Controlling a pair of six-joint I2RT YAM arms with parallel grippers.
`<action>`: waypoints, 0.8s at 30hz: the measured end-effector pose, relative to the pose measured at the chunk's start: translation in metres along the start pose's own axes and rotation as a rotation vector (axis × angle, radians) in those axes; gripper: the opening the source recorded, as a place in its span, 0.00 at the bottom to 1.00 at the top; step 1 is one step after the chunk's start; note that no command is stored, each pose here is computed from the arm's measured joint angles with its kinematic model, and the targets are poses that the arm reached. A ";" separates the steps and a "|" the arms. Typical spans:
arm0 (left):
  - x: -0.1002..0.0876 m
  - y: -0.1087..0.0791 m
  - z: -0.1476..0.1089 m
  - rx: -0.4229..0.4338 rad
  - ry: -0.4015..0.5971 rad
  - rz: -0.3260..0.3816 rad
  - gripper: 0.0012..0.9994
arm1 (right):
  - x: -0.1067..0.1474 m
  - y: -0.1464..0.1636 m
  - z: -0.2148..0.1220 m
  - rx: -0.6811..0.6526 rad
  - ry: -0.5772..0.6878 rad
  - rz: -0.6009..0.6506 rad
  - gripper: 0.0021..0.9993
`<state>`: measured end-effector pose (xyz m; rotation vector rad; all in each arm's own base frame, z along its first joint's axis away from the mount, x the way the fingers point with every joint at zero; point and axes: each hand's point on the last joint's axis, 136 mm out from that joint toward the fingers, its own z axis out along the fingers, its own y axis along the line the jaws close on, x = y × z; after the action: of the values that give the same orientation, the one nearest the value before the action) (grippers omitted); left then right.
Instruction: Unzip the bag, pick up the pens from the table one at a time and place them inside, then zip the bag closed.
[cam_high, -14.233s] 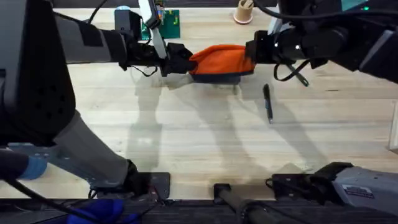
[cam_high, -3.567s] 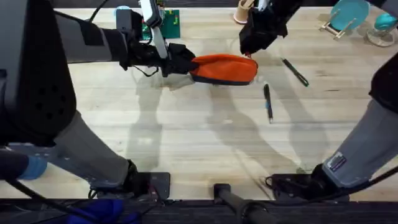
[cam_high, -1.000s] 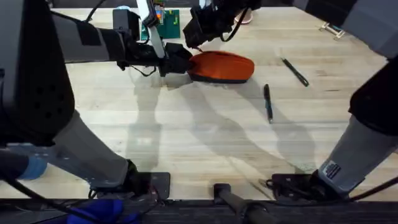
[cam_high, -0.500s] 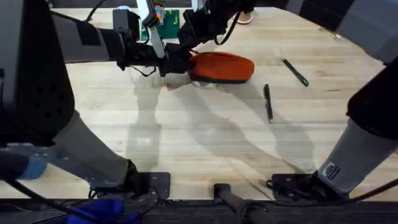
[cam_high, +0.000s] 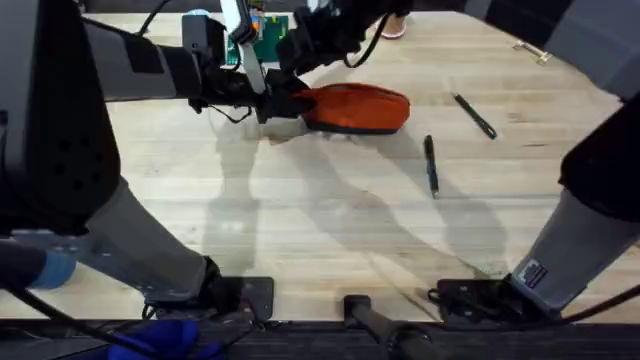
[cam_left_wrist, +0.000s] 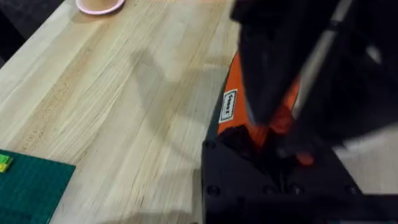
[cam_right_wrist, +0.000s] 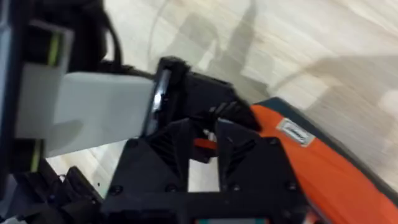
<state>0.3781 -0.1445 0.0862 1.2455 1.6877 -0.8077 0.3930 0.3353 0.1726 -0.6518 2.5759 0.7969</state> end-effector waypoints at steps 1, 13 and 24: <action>0.000 0.000 0.000 0.000 0.000 0.000 0.04 | -0.002 -0.006 -0.002 0.004 -0.006 0.013 0.27; 0.000 0.000 0.000 -0.001 0.000 0.001 0.04 | -0.018 -0.066 -0.027 0.061 -0.064 0.160 1.00; 0.000 0.000 0.000 -0.001 0.000 0.001 0.04 | -0.017 -0.079 -0.033 0.069 -0.065 0.222 1.00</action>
<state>0.3783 -0.1445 0.0863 1.2457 1.6872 -0.8066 0.4419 0.2623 0.1720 -0.3170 2.6326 0.7793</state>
